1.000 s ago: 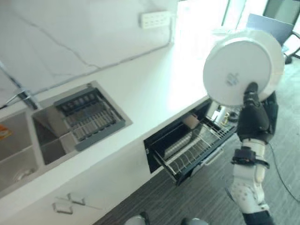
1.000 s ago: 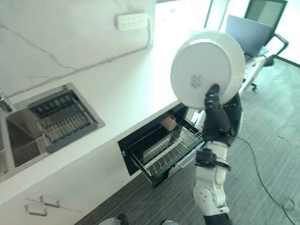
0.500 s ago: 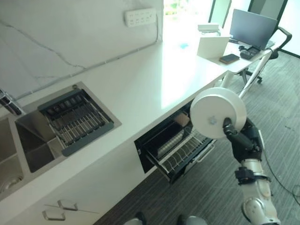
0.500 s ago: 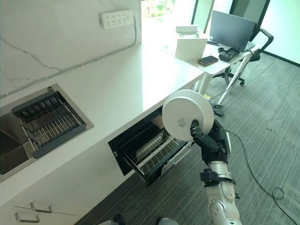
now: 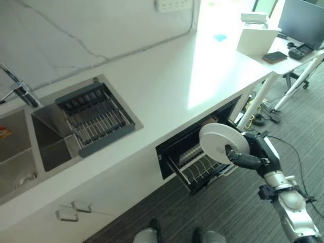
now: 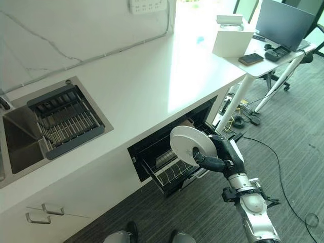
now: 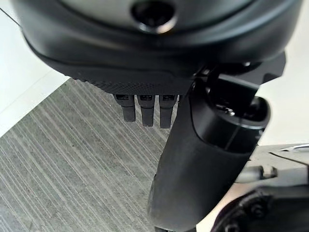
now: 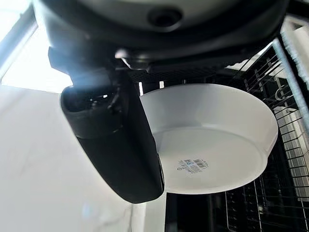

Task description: Place the dishes in the dishwasher.

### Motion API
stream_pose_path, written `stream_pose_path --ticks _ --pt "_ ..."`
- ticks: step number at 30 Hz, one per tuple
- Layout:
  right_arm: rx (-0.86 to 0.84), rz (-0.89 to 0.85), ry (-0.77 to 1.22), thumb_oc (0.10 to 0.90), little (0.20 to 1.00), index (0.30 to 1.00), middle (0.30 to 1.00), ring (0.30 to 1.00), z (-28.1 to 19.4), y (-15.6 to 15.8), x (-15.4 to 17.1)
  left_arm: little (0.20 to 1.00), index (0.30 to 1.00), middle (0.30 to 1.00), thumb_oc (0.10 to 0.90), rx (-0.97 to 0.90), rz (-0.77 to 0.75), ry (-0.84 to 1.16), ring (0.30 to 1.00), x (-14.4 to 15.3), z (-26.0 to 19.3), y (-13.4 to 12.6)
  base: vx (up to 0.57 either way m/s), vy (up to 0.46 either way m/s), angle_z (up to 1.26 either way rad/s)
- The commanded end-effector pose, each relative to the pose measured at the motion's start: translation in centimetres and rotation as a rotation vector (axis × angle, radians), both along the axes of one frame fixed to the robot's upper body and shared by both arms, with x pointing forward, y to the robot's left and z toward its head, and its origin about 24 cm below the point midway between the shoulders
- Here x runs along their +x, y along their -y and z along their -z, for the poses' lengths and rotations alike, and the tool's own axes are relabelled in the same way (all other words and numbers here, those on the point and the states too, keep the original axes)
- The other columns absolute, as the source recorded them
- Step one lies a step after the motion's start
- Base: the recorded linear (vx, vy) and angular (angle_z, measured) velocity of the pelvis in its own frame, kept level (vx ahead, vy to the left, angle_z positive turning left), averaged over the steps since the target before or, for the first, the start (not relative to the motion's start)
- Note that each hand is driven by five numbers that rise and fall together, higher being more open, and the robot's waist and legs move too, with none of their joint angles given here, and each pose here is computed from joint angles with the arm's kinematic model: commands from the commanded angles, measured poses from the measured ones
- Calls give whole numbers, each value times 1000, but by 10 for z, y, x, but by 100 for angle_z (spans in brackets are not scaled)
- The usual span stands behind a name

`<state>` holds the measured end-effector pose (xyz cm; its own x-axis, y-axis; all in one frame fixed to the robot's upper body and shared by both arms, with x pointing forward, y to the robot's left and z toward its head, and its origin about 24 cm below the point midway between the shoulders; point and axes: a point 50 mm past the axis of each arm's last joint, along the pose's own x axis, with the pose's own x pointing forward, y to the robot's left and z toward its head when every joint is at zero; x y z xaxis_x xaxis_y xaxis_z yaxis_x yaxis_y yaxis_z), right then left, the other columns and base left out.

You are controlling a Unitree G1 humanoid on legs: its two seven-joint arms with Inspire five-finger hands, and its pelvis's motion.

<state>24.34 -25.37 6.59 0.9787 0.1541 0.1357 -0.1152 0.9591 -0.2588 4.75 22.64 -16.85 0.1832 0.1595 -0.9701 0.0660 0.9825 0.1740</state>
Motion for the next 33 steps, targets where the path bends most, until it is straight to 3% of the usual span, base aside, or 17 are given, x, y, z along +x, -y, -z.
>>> stream_pose_path --ticks 1,11,21,25,33 --pt "-79 -107 387 400 300 300 300 300 -75 -14 24 900 900 900 800 61 62 14 900 14 -7 -23 34 -10 13" --pt "-150 -80 338 400 300 300 300 300 -73 -27 51 900 900 900 800 49 122 34 900 30 -11 -23 9 -1 10" --pt "-383 5 261 400 300 300 300 300 -78 -19 88 900 900 900 800 48 162 80 900 55 -17 -25 -26 13 14" --pt "-459 101 230 400 300 300 300 300 -78 -6 98 900 900 900 800 52 174 102 900 64 -21 -28 -61 10 16" --pt "-496 469 193 400 300 300 300 300 -84 33 105 900 900 900 800 20 169 147 900 75 -22 -19 -39 50 4"
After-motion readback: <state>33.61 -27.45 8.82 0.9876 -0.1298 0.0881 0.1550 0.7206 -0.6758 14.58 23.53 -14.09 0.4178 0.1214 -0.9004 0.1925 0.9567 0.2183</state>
